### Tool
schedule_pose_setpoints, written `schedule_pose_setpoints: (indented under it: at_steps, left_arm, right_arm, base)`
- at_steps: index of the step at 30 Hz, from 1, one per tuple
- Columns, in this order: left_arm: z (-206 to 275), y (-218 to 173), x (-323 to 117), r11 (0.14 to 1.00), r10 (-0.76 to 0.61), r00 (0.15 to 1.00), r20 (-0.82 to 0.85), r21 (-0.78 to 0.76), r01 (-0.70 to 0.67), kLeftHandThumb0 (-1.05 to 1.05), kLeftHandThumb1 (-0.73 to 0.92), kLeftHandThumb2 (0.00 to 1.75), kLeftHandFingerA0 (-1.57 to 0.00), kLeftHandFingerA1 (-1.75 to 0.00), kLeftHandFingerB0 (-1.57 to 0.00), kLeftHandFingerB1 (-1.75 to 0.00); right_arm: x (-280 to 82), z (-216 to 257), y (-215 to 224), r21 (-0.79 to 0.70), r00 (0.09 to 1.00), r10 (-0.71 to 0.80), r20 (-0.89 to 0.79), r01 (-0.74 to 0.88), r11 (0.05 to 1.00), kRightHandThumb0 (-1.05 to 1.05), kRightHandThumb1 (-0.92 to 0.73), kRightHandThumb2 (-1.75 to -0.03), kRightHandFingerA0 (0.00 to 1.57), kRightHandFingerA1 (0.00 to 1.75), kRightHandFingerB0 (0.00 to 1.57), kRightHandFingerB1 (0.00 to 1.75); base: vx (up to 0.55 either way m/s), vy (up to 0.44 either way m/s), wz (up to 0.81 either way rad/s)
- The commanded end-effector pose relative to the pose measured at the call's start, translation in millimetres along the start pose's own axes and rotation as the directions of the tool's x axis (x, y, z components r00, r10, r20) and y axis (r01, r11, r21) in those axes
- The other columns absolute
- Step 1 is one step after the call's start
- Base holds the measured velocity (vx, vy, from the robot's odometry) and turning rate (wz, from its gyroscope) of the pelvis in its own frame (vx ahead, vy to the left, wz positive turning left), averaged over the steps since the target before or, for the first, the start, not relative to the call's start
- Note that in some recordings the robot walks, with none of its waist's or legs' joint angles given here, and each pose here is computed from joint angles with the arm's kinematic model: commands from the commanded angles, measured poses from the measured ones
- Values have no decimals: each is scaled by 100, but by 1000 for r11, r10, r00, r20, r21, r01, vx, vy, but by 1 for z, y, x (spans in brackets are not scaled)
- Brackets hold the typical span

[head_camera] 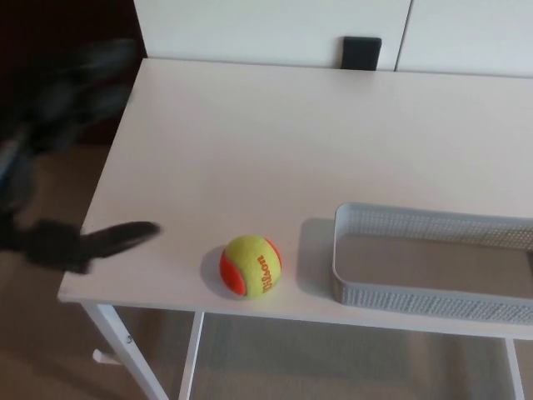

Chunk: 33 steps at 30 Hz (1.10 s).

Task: The robot walk towards a table in front and uses its left hand to pickup a tennis ball on the left side and put it in a container on the right hand side

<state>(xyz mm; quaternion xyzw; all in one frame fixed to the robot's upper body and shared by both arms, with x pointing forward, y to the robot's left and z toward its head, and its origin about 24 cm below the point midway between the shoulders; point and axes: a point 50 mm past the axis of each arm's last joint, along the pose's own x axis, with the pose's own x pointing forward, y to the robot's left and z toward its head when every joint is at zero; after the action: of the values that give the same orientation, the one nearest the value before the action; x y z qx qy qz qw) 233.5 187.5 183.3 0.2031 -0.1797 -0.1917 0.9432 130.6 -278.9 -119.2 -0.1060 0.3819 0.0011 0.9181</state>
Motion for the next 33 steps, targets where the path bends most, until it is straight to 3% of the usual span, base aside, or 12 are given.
schedule_pose_setpoints:
  at_steps: [1,2,3,8,15,16,18,20,21,33]
  left_arm:
    - [-19,-19,24,987,-108,979,-172,101,127,-5,8,69,-10,-55,-7,-52]
    - [-20,-21,26,986,-115,978,-176,101,134,-5,8,69,-10,-55,-7,-52]
    - [-23,-25,28,983,-130,972,-195,104,152,-12,27,48,-14,-39,-16,-30]
    - [-37,-43,38,970,-171,951,-258,123,208,-12,22,47,-16,-41,-15,-32]
    - [-49,-55,43,960,-177,938,-299,159,232,-29,19,48,-14,-43,-14,-33]
    - [-57,-61,44,962,-176,930,-322,145,232,-33,17,49,-16,-43,-15,-33]
    - [-63,-66,43,962,-181,924,-338,133,237,-34,18,48,-14,-43,-14,-32]
    - [-64,-67,44,962,-182,923,-340,131,238,-34,18,48,-14,-43,-14,-32]
    - [-66,-70,42,961,-179,922,-343,140,239,-32,20,48,-12,-41,-14,-31]
    - [-78,-85,39,947,-144,918,-369,218,236,-30,20,48,-19,-43,-20,-32]
  right_arm:
    - [2,1,-2,3,1000,-11,-12,11,1000,-28,-52,-55,79,52,55,44]
    - [2,1,-2,3,1000,-11,-12,11,1000,-28,-52,-55,79,52,55,44]
    - [2,1,-2,4,1000,-9,-10,9,1000,-28,-52,-56,77,51,54,44]
    - [1,1,-2,7,1000,-5,-3,5,1000,-28,-52,-56,76,52,54,44]
    - [3,4,-1,12,1000,-4,3,4,1000,-27,-52,-56,76,51,55,44]
    - [4,7,-2,10,1000,-1,12,1,1000,-37,-41,-71,69,61,49,53]
    - [4,8,-2,6,1000,-1,14,1,1000,-38,-42,-71,70,61,49,53]
    - [4,8,-2,5,1000,-1,13,1,1000,-38,-42,-71,70,61,49,53]
    - [5,9,-1,0,1000,-5,17,5,1000,-28,-52,-55,77,50,54,43]
    - [7,13,-1,8,1000,-7,27,7,1000,-27,-52,-56,79,52,56,44]
  base:
    - [0,0,0]
    - [0,0,0]
    - [0,0,0]
    - [0,0,0]
    - [0,0,0]
    - [0,0,0]
    - [0,0,0]
    - [0,0,0]
    - [0,0,0]
    - [0,0,0]
